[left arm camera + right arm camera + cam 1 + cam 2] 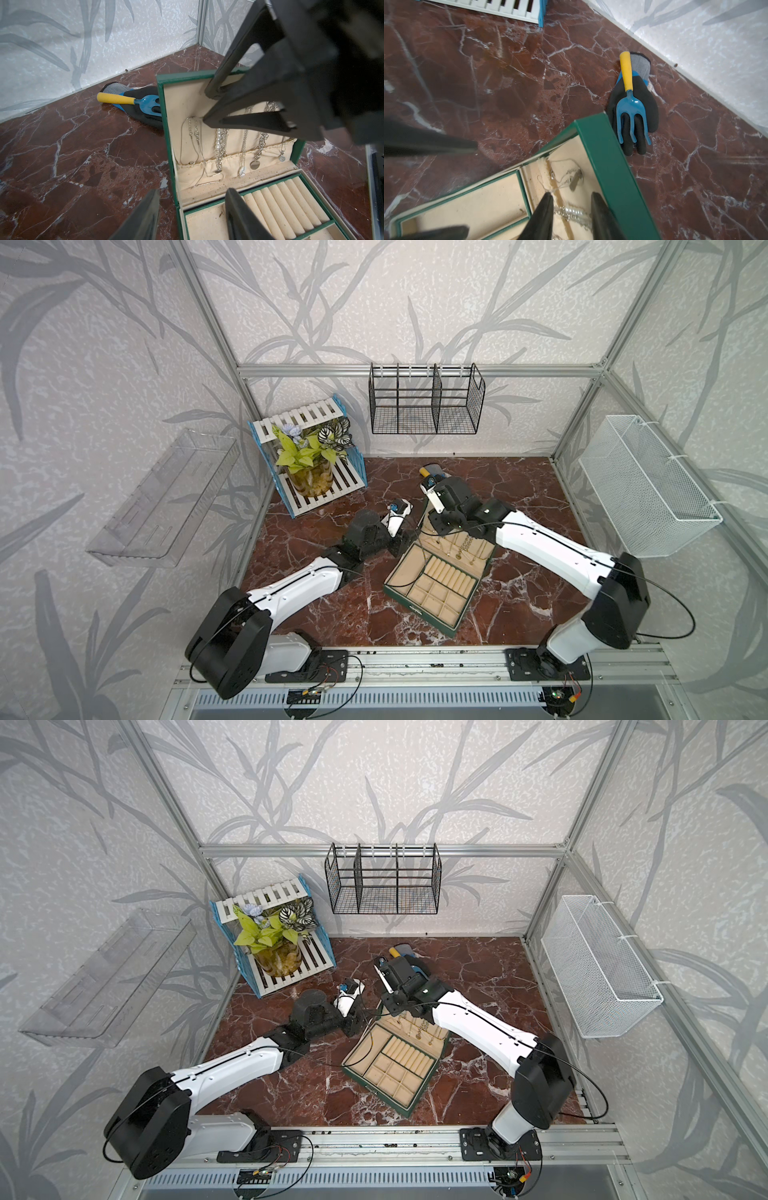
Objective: Put jewelry chain into jewelry box
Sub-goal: Hang the necklace on the jewelry box clasp, then close the fastener on the jewelry box.
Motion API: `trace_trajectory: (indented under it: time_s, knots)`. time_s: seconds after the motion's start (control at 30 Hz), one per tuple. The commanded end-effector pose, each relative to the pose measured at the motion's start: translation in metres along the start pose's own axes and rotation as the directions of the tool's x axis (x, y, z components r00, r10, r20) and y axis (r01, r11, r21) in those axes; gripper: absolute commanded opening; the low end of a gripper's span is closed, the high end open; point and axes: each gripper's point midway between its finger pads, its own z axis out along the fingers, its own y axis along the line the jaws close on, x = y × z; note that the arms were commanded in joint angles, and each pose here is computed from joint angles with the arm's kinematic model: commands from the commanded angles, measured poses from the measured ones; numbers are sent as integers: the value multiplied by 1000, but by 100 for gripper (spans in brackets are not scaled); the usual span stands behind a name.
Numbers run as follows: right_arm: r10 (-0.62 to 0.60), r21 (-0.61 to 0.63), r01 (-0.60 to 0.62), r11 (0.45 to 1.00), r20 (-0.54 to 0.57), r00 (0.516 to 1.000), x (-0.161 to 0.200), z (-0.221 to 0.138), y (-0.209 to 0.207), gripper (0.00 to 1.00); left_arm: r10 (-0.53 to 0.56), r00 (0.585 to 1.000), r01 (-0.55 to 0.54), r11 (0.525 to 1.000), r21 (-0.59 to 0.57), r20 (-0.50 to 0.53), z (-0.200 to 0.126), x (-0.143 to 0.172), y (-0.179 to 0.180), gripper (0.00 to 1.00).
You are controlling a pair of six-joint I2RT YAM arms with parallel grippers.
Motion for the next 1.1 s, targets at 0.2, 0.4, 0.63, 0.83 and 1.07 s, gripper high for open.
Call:
trace_trajectory:
  time_s: [0.2, 0.4, 0.63, 0.83, 1.07]
  knots:
    - [-52, -115, 56, 992, 40, 998, -6, -41, -11, 87, 13, 996, -16, 999, 31, 93, -6, -19, -6, 56]
    - [-199, -176, 185, 967, -61, 978, -1, -18, -13, 100, 18, 993, -20, 1000, 16, 113, -10, -22, -4, 57]
    - [-271, -175, 243, 954, -155, 950, 2, 12, -22, 99, 19, 994, -19, 1000, 4, 104, -11, -20, -1, 57]
    - [-286, -151, 259, 954, -200, 937, 3, 32, -28, 93, 21, 995, -21, 1000, 0, 100, -11, -20, 0, 57]
    - [-280, -125, 257, 958, -221, 934, 2, 43, -35, 76, 24, 995, -24, 1000, -7, 94, -11, -19, 1, 57]
